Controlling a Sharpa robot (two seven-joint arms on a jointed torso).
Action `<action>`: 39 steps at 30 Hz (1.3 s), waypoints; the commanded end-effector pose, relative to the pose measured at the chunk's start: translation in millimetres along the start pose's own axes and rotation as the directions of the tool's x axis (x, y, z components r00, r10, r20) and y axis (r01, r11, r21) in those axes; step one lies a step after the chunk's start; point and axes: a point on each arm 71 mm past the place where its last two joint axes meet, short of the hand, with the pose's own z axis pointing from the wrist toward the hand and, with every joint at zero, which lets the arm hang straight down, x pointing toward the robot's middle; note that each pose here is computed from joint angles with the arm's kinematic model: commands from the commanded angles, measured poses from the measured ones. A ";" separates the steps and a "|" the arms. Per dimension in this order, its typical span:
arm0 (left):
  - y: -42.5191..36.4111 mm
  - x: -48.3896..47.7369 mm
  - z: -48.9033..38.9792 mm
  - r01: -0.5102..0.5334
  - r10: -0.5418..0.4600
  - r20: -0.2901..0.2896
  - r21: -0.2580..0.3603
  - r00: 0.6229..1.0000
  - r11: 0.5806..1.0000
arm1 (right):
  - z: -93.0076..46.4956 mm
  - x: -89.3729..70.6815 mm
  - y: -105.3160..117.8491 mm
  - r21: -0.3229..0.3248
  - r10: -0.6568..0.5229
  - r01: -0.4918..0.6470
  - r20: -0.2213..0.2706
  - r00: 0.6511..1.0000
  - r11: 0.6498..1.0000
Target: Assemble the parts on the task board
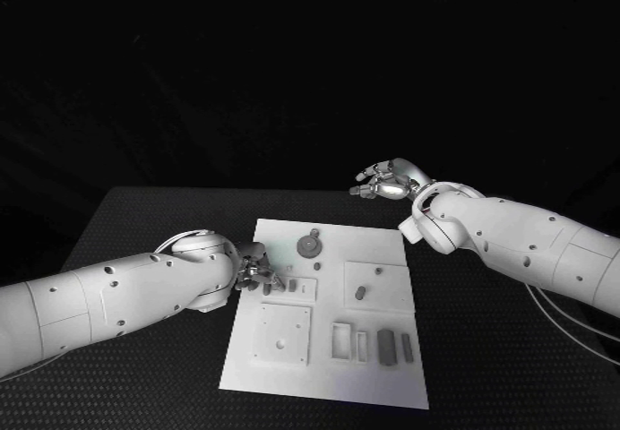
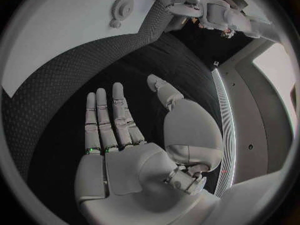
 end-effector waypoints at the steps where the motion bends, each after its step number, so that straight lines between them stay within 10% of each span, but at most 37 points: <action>1: 0.8 0.5 -0.3 -0.006 0.006 -0.018 -0.001 1.000 1.000 | -0.2 1.5 0.3 -0.006 -0.001 0.001 -0.013 1.000 1.000; 22: 7.9 -32.7 -1.5 0.195 -0.196 0.038 0.016 0.980 0.981 | -1.2 2.7 -1.7 -0.002 -0.002 0.002 -0.015 1.000 1.000; 27: 0.8 -44.8 -2.5 0.306 -0.316 0.092 0.104 0.944 0.946 | -1.0 1.9 -2.6 0.000 -0.003 0.003 -0.013 1.000 1.000; 32: -21.1 -50.8 -3.5 0.336 -0.385 0.090 0.336 0.918 0.880 | -0.7 1.4 -3.1 0.001 -0.004 0.004 -0.011 1.000 1.000; 39: -41.6 -60.3 -6.8 0.127 -0.285 0.253 0.502 0.925 0.856 | 0.1 2.7 -2.4 0.001 0.001 -0.001 -0.011 1.000 1.000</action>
